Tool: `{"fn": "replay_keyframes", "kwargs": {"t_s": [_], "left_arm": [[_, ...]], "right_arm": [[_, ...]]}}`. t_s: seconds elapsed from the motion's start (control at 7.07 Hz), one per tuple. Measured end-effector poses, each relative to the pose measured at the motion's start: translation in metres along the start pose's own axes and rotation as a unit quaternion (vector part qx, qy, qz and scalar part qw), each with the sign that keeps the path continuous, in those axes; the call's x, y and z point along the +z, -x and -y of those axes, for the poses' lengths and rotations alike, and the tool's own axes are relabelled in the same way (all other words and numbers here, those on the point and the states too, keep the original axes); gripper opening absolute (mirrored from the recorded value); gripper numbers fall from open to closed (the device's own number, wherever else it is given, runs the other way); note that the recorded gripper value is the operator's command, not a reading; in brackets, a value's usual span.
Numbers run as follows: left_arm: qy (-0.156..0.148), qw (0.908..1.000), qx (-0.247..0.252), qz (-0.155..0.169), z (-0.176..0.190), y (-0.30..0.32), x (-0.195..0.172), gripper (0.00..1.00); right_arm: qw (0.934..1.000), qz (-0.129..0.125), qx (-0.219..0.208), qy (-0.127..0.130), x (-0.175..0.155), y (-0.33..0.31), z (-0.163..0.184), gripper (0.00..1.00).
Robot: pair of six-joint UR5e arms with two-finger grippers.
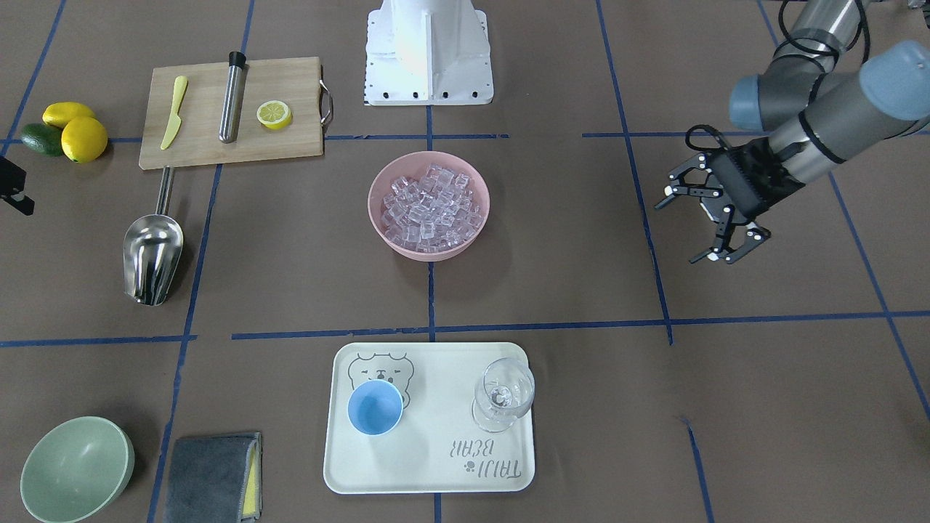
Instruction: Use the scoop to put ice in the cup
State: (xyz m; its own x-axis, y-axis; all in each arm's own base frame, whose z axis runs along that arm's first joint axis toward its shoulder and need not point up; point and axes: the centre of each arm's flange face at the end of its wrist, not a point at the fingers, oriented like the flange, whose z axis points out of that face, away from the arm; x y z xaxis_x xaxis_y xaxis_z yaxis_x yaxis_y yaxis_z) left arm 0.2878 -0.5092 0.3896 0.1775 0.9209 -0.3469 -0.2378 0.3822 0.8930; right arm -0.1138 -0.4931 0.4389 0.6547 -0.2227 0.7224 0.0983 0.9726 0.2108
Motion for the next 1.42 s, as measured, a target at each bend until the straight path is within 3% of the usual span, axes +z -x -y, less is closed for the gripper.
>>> {"fn": "replay_keyframes", "kwargs": {"t_s": [0.42, 0.71, 1.42], "left_arm": [[-0.028, 0.9966, 0.072, -0.028, -0.009, -0.053, 0.091, 1.00], [-0.042, 0.9933, 0.094, -0.051, 0.012, -0.097, 0.142, 0.99], [-0.099, 0.9897, 0.088, -0.054, 0.066, -0.171, 0.198, 0.99]], "right_arm": [[0.9999, 0.007, 0.007, 0.009, 0.038, 0.047, -0.009, 1.00], [0.9993, 0.020, 0.030, 0.007, 0.054, 0.066, -0.020, 1.00], [0.9980, 0.006, 0.064, -0.002, 0.072, 0.094, -0.032, 1.00]]}}
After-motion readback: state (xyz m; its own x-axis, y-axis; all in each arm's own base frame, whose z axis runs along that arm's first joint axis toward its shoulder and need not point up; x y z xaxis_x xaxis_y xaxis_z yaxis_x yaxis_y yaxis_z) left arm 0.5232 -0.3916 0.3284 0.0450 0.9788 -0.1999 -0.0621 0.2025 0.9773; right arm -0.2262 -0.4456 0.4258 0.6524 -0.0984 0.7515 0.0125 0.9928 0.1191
